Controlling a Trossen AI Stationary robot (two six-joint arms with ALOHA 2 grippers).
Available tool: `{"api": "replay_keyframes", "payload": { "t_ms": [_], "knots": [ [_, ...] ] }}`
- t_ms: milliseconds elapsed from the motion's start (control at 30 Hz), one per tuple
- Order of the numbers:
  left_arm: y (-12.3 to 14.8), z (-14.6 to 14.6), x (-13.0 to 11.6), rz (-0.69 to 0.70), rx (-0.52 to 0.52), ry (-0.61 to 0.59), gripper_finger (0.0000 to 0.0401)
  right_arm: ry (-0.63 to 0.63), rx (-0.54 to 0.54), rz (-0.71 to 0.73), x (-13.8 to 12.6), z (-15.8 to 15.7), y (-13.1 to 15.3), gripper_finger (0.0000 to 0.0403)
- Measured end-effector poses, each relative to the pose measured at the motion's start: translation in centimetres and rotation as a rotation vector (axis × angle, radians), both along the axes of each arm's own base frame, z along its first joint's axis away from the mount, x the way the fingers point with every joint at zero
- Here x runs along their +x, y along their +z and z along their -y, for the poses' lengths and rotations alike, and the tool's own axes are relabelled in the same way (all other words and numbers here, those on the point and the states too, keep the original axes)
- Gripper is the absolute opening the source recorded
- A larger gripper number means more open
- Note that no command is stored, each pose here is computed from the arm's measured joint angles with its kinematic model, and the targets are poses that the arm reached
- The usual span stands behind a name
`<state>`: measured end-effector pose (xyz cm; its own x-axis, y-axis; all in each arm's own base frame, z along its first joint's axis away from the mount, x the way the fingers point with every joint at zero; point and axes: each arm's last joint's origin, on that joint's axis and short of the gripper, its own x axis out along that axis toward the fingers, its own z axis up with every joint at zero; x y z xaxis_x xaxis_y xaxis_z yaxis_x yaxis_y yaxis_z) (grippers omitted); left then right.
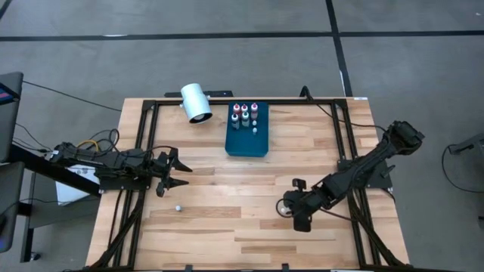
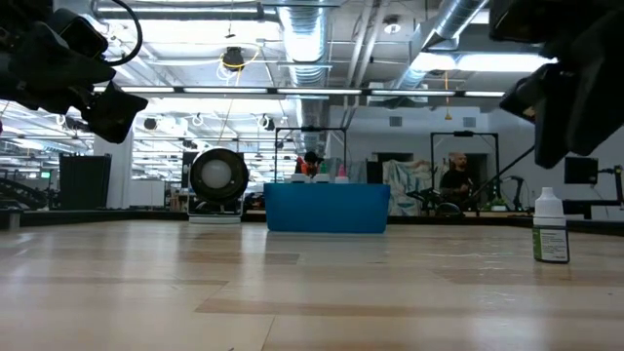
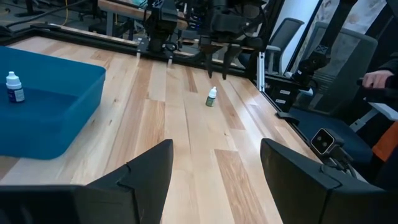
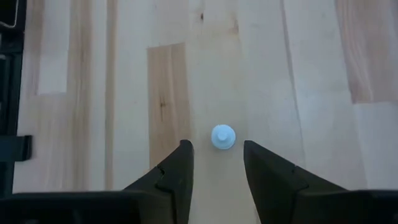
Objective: Pick & Place food coloring
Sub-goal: Put the small green food coloring bottle into the blue bin
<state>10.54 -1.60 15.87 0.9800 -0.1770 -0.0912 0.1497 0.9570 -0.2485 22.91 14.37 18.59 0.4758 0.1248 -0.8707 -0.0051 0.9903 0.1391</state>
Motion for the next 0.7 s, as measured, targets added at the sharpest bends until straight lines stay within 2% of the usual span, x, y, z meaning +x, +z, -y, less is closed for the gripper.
{"api": "replay_keyframes", "payload": {
  "t_ms": [400,700],
  "knots": [
    [0.00,0.00,0.00,0.001,0.002,0.000,0.0234,-0.018,-0.001,-0.003,0.25,0.44,-0.01,0.0207],
    [0.00,0.00,0.00,0.001,0.002,0.000,0.0234,-0.018,0.018,0.029,0.51,0.27,0.16,0.0215]
  ]
}}
